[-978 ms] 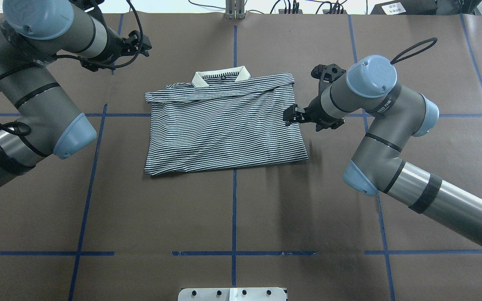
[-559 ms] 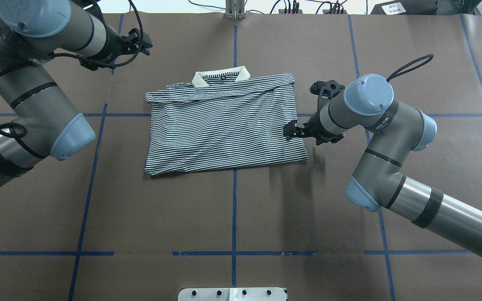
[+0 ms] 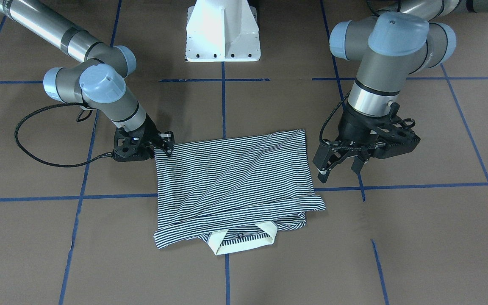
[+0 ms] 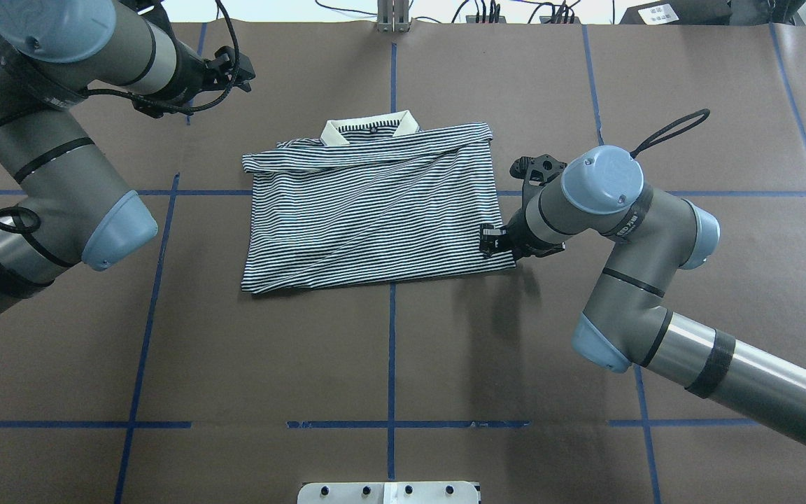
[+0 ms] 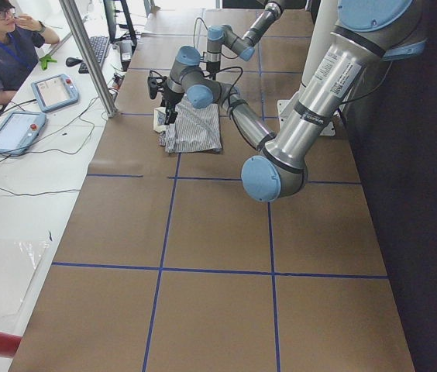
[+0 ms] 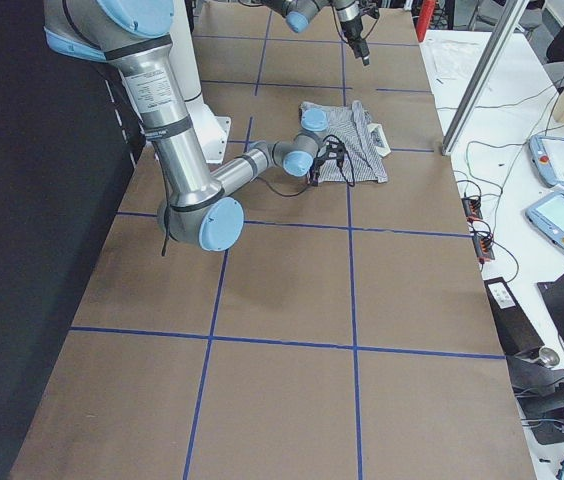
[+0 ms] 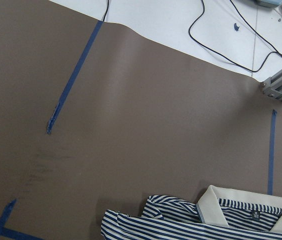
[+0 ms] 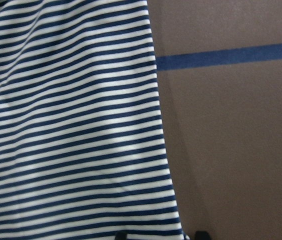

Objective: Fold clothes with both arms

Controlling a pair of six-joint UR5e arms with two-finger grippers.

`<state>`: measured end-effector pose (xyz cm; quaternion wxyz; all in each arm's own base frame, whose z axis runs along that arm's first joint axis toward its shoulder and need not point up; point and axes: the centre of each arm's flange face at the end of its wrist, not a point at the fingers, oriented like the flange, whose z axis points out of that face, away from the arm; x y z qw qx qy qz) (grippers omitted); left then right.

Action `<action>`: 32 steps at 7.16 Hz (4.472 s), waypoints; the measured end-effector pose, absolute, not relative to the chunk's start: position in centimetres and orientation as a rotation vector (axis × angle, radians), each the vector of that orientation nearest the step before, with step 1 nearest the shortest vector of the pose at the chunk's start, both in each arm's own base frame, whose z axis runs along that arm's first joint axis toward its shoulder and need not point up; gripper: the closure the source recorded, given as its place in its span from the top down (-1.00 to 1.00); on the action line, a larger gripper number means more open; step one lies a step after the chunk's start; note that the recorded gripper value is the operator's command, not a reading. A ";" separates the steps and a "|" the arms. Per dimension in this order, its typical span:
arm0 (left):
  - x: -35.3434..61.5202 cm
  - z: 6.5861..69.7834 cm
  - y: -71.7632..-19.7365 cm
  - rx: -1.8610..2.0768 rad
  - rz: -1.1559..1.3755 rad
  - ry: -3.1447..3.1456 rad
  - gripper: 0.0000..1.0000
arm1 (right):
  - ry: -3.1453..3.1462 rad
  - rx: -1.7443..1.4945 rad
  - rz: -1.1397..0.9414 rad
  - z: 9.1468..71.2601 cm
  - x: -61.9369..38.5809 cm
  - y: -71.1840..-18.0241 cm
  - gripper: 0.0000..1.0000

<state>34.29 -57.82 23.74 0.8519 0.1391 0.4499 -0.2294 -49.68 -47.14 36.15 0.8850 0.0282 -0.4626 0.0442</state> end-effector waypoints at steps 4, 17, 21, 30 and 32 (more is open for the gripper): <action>34.2 23.5 -57.7 0.296 -0.482 0.952 1.00 | -0.982 0.042 0.068 35.1 -48.4 -45.0 -1.00; 49.5 23.0 -36.3 -0.079 -0.519 1.026 0.77 | -1.006 -0.150 0.057 30.4 -39.5 -26.1 1.00; 56.7 24.9 -27.7 -0.178 -0.609 0.904 0.70 | -1.060 -0.061 0.155 27.9 -36.9 -31.6 1.00; 58.7 24.6 -29.3 -0.125 -0.648 0.891 0.08 | -1.048 -0.064 0.162 28.5 -37.2 -32.1 1.00; 58.9 24.9 -29.5 -0.119 -0.651 0.883 -0.99 | -1.045 -0.065 0.163 28.6 -37.3 -32.1 1.00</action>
